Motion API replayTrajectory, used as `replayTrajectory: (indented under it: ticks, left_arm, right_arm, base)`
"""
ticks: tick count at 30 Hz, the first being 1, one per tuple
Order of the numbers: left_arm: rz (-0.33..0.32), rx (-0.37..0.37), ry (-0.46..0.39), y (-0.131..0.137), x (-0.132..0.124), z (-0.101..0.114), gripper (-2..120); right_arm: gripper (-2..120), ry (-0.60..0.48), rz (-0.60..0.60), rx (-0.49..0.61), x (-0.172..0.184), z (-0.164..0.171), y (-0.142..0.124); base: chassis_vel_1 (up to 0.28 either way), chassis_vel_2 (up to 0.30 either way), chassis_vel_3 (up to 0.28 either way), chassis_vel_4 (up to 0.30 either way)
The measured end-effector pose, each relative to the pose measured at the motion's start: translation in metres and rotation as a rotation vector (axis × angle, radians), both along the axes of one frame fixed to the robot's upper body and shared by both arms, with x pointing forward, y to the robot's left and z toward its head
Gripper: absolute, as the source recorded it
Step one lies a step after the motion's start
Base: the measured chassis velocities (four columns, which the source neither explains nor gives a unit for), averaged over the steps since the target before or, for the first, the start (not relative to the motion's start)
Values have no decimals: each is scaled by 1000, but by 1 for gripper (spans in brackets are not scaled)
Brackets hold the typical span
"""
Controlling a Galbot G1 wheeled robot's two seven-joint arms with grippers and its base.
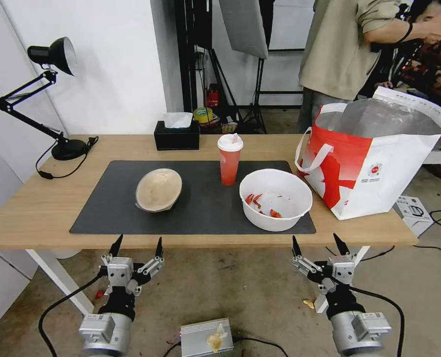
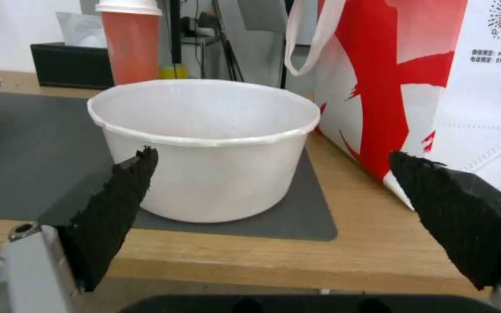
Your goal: Pick up the trash from the table and place it into the takeout bag.
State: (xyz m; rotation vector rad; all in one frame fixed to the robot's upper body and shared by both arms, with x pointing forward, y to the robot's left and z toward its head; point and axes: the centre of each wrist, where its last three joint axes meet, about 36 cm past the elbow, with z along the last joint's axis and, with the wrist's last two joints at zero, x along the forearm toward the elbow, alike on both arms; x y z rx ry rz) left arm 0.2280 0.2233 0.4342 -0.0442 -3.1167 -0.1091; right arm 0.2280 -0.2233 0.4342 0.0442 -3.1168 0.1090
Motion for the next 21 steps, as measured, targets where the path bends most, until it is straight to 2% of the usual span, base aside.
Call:
replayTrajectory:
  ticks: [21]
  left_arm:
    - [0,0,0,0,0,0,100]
  right_arm:
    - [100,0,0,0,0,0,0]
  base:
    - [0,0,0,0]
